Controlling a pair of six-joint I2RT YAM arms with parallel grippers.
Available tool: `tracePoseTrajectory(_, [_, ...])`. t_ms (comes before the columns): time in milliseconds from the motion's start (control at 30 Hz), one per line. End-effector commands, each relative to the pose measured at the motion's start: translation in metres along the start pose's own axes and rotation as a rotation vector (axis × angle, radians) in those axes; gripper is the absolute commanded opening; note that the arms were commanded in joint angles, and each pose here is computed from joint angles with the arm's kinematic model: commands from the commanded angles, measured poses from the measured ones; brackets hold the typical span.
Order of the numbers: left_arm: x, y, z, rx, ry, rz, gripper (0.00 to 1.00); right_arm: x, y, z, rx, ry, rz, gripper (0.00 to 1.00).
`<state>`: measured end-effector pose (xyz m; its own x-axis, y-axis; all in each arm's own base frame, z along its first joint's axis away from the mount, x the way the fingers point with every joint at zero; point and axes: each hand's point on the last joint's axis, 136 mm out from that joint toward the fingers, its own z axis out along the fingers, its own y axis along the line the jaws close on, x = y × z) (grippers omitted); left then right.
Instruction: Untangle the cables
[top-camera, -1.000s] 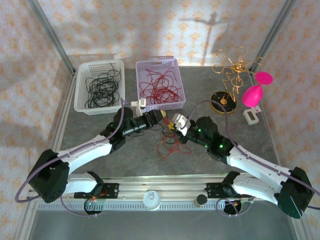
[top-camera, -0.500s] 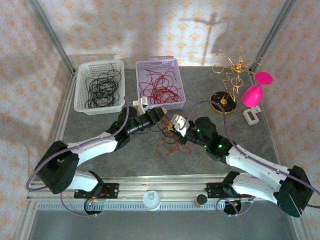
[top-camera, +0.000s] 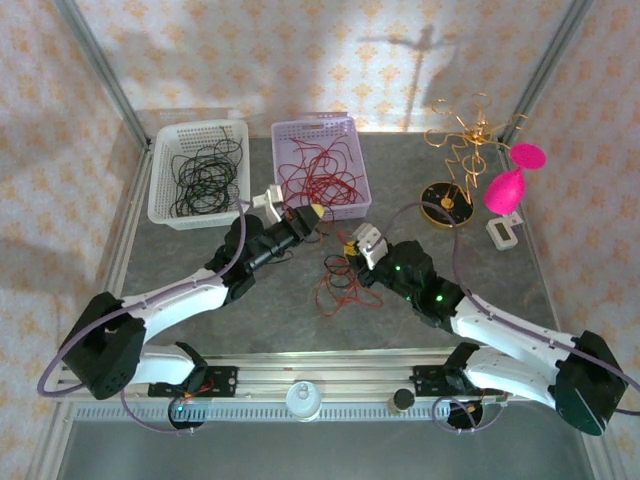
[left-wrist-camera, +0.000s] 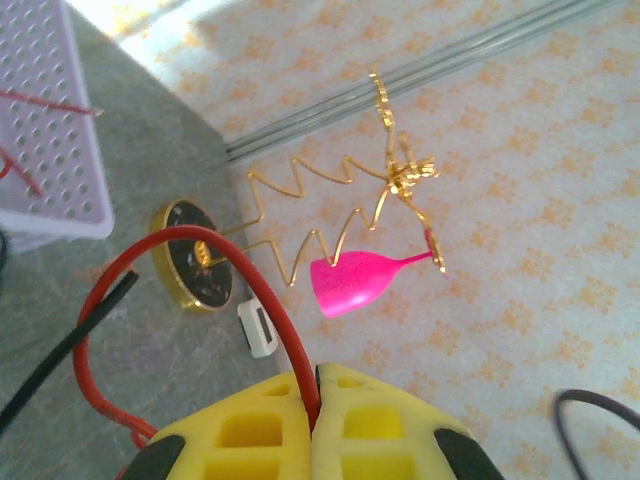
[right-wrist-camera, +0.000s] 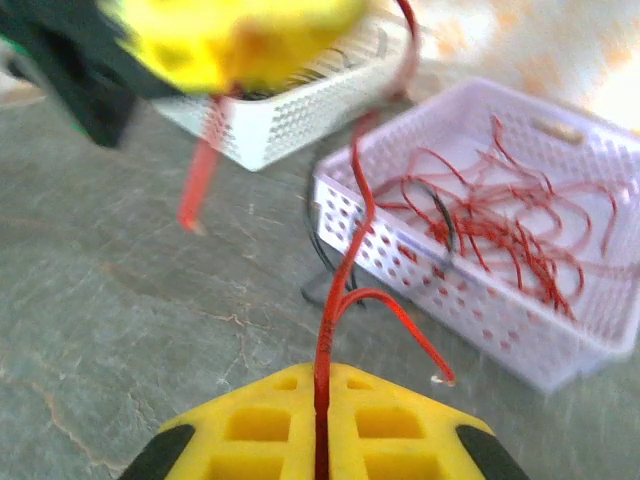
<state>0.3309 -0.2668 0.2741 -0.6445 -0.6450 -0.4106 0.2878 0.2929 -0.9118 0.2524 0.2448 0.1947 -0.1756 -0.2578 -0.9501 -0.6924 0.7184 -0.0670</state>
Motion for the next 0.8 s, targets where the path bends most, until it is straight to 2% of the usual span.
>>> tracePoseTrajectory(0, [-0.019,-0.043,-0.001,0.068,-0.020,0.118,0.00,0.008,-0.028,-0.008,0.165,-0.070,0.331,0.09])
tracePoseTrajectory(67, [-0.018,-0.054,0.000,0.081,0.015,0.154,0.00,0.024,-0.035,-0.011,0.210,-0.074,0.471,0.18])
tracePoseTrajectory(133, [-0.015,-0.064,0.000,0.095,0.049,0.185,0.00,0.033,-0.031,-0.013,0.182,-0.083,0.533,0.27])
tracePoseTrajectory(233, [-0.008,-0.075,0.000,0.117,0.114,0.213,0.00,0.039,-0.027,-0.016,0.160,-0.082,0.550,0.31])
tracePoseTrajectory(333, [0.000,-0.077,-0.002,0.116,0.171,0.230,0.00,0.035,-0.028,-0.022,0.168,-0.073,0.491,0.35])
tracePoseTrajectory(467, [0.012,-0.073,-0.003,0.103,0.247,0.247,0.00,0.006,-0.015,-0.033,0.070,-0.119,0.384,0.45])
tracePoseTrajectory(633, [0.035,-0.078,-0.008,0.155,0.382,0.272,0.00,-0.050,0.020,-0.048,-0.162,-0.310,0.248,0.57])
tracePoseTrajectory(767, [0.043,-0.083,-0.015,0.167,0.453,0.317,0.00,-0.074,0.032,-0.039,-0.221,-0.361,0.116,0.59])
